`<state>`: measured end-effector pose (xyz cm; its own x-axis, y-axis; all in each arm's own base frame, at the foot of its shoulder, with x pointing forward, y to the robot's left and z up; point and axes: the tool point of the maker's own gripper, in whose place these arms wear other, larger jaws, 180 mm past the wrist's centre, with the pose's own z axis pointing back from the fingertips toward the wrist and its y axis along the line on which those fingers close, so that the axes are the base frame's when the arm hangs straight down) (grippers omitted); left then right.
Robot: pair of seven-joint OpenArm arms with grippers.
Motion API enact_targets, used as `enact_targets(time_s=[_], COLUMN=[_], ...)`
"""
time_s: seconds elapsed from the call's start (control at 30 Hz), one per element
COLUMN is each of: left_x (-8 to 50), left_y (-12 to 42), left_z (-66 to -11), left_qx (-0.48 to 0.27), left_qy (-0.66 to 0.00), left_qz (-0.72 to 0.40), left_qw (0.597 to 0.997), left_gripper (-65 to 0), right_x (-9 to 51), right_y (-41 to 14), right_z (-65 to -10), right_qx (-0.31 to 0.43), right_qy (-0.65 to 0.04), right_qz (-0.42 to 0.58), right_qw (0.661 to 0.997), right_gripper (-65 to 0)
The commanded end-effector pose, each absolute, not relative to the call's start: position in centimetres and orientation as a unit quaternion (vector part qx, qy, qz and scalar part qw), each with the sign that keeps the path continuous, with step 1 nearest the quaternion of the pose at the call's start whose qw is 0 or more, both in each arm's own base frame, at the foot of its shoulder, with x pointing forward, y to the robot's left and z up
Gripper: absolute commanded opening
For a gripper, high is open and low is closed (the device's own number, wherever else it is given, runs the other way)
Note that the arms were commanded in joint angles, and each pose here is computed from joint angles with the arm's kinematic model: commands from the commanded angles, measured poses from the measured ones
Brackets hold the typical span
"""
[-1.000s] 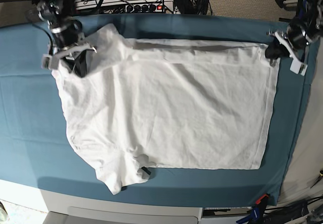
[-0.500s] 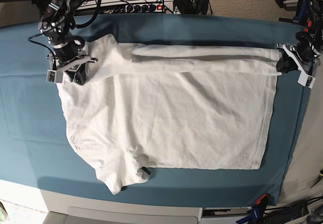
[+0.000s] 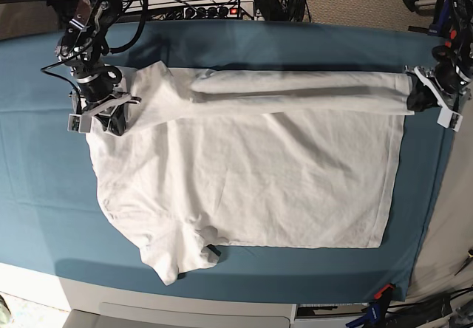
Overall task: Fold the T-shirt properly
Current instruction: 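Lower the folded edge with both grippers and release the right gripper, then regrasp the folded shirt edge with the right gripper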
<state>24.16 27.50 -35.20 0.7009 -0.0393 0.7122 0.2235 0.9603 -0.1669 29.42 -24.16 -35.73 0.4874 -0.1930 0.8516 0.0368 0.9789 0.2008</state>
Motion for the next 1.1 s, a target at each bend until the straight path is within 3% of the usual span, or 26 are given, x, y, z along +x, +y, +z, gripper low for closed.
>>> enact_targets(time_s=[0.0,0.07,0.1,0.17,0.23,0.5,0.77,1.07], left_x=[25.0,25.3,25.4,25.6,25.6,26.3,25.8,24.6], left_y=[28.2,28.4,28.5,28.4,28.4,29.1,28.2,27.7], left_z=[-33.9,-33.7,-33.6,-33.4,-33.3,-32.8,-33.0,-34.0], left_qx=[-0.106,-0.099,-0.093,-0.089,-0.091,-0.078,-0.095,-0.116], left_qy=[-0.399,-0.408,-0.413,-0.421,-0.424,-0.443,-0.432,-0.399], left_qz=[-0.079,-0.083,-0.089,-0.100,-0.101,-0.075,-0.106,-0.095], left_qw=[0.907,0.904,0.902,0.897,0.895,0.890,0.891,0.905], left_gripper=[-65.0,-63.9,-56.5,-41.3,-35.2,-35.3,-35.3,-35.4], right_x=[30.3,30.3,30.3,30.3,30.4,29.9,24.8,17.4], right_y=[-24.6,-24.6,-24.6,-24.7,-24.8,-27.1,-32.2,-34.2], right_z=[-33.9,-33.9,-33.9,-33.9,-33.6,-31.1,-26.2,-27.0], right_qx=[0.075,0.075,0.075,0.074,0.073,0.056,-0.001,0.010], right_qy=[-0.532,-0.532,-0.531,-0.532,-0.538,-0.567,-0.592,-0.551], right_qz=[-0.063,-0.063,-0.063,-0.064,-0.066,-0.090,-0.137,-0.199], right_qw=[0.841,0.841,0.841,0.841,0.837,0.817,0.794,0.811], right_gripper=[-65.0,-65.0,-64.4,-49.8,-41.3,-41.3,-41.3,-41.3])
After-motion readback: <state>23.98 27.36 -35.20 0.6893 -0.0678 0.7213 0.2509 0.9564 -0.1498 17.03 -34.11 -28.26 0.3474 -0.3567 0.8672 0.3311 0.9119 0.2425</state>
